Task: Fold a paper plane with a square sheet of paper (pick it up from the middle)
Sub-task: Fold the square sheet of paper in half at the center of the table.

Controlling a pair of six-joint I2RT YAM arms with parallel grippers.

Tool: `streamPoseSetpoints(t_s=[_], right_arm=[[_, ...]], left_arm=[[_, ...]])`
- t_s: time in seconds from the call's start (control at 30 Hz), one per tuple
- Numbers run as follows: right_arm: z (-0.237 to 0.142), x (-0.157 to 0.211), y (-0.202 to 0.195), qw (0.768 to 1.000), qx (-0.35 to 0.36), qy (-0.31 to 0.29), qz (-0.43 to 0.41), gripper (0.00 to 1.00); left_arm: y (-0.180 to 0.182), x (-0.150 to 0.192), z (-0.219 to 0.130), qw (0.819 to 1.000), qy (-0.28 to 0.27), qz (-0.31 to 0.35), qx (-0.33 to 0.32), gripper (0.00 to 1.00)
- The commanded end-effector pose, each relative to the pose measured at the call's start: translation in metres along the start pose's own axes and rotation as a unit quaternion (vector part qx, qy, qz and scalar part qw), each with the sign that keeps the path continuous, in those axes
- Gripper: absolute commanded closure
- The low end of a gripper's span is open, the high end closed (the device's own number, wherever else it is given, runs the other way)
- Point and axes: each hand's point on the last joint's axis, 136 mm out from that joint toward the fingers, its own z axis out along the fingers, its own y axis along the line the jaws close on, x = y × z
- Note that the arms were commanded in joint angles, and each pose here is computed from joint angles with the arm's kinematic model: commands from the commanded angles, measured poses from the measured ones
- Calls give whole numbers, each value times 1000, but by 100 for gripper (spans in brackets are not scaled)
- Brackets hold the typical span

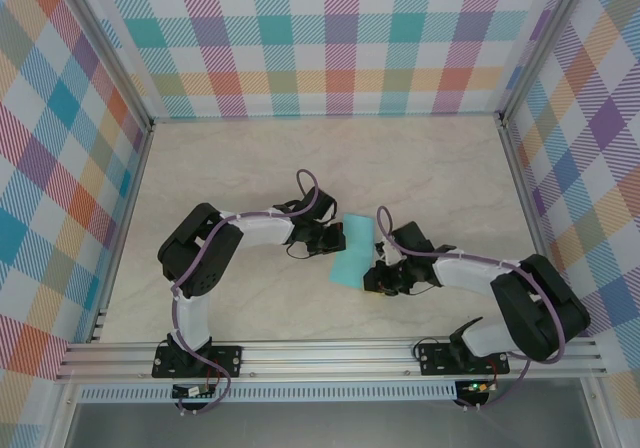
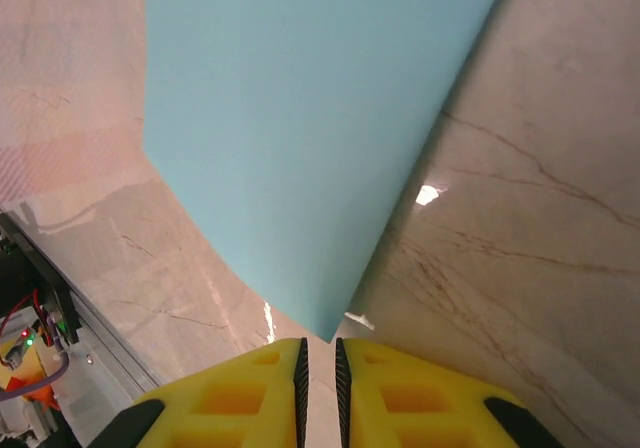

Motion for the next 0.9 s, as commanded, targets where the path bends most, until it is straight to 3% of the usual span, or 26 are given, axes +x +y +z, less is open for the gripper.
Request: streamPoseSetpoints(t_s=[0.0,0.13,0.27,0.67,0.87], right_arm=[[-18,-27,21,999,12,-39,-26,82],[-25,-61,33,997,4,-75,-33,81],[-18,-80,25,997,-17,-72,-23,82],[16,-63,-31,999,23,-29,29,82],[-5,-79,8,998,-30,-56,3,80]], left_arm=[[45,32,22,996,47,-12,-75,100],[45,32,22,996,47,-11,-76,100],[47,33,22,995,51,-11,-80,100],[49,34,24,995,54,-10,-82,100],[50,34,23,995,54,-9,-86,100]])
